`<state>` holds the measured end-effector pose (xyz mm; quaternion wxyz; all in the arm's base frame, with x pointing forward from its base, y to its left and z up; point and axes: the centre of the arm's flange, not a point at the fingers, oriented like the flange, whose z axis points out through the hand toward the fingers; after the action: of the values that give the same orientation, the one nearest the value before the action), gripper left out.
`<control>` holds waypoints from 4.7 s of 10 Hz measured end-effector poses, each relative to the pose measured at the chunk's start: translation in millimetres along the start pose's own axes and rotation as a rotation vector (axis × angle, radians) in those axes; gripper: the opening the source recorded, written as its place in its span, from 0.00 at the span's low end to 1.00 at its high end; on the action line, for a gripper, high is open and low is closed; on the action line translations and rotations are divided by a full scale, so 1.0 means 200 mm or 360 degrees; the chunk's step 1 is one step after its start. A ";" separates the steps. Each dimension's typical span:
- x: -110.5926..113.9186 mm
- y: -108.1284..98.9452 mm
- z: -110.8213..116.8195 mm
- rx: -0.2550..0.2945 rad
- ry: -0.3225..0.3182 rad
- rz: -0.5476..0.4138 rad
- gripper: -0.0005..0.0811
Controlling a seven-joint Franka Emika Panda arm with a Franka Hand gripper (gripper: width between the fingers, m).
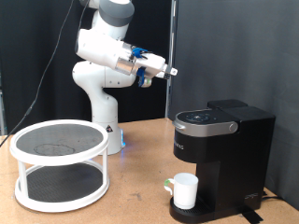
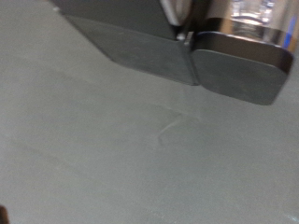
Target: Make a cup of coffee with the keurig machine
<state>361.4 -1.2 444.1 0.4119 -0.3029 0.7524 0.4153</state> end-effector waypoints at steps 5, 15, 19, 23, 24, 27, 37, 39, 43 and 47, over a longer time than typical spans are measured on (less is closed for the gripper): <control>-0.34 0.03 0.11 0.0361 0.0710 -0.0387 0.91; -0.71 0.04 0.32 0.0791 0.1472 -0.0663 0.91; -0.84 -0.03 0.40 0.0702 0.1521 -0.0634 0.91; -0.77 -0.18 0.46 0.0584 0.1565 -0.0580 0.91; -0.74 -0.21 0.47 0.0555 0.1580 -0.0576 0.91; -0.63 -0.29 0.55 0.0483 0.1593 -0.0596 0.91; -0.37 -0.32 0.68 0.0401 0.1600 -0.0638 0.01; -0.35 -0.34 0.69 0.0408 0.1592 -0.0628 0.01; -0.32 -0.38 0.70 0.0393 0.1592 -0.0606 0.01; -0.32 -0.42 0.71 0.0325 0.1602 -0.0525 0.01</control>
<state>511.0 90.6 424.5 0.0874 -0.5371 0.8357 0.0735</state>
